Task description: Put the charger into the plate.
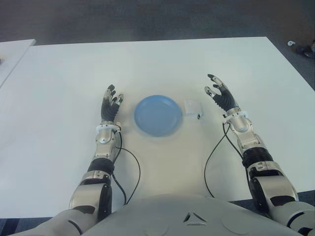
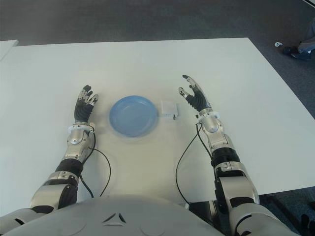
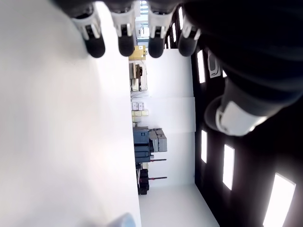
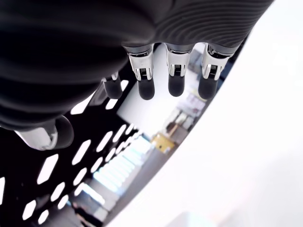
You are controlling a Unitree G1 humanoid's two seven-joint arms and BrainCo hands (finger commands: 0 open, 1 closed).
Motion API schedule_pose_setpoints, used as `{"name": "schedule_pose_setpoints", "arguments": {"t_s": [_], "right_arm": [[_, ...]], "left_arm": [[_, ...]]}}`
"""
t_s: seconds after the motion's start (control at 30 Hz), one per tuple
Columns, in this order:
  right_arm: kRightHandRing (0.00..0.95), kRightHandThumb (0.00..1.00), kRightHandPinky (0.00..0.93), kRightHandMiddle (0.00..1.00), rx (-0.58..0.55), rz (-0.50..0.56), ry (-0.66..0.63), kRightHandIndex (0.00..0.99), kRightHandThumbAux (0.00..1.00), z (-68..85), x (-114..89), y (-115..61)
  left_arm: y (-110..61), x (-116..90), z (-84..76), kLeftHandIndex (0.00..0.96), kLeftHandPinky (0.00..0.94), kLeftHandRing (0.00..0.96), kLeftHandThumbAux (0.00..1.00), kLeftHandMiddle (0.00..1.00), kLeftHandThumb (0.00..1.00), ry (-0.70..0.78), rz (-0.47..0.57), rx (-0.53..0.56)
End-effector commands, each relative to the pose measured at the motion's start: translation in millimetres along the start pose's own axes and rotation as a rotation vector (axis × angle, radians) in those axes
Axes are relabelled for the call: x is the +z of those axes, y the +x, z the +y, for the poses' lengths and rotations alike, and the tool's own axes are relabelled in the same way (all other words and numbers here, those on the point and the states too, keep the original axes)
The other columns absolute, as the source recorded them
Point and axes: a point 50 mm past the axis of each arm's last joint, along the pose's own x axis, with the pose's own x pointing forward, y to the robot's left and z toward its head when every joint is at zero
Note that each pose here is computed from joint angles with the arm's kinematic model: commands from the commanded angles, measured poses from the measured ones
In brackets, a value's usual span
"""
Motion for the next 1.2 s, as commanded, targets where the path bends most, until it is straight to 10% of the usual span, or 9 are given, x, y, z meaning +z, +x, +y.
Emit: {"name": "schedule_pose_setpoints", "arguments": {"t_s": [0.03,0.47,1.2], "right_arm": [[0.011,0.432,0.06,0.006,0.099,-0.052,-0.152,0.0,0.271,3.3,6,4.4],[0.0,0.352,0.0,0.0,0.326,-0.198,-0.489,0.0,0.067,11.2,20,7.4],[0.0,0.336,0.0,0.0,0.543,-0.23,-0.718,0.0,0.087,34.0,27,25.5]], "left_arm": [[-9.0,-16,-2.3,0.0,0.0,0.0,0.596,0.0,0.054,0.007,0.098,-0.024],[-5.9,-17,-7.6,0.0,0.0,0.0,0.601,0.0,0.034,0.03,0.158,-0.044],[-5.9,-17,-16.3,0.0,0.0,0.0,0.605,0.0,0.039,0.037,0.179,-0.089]]}}
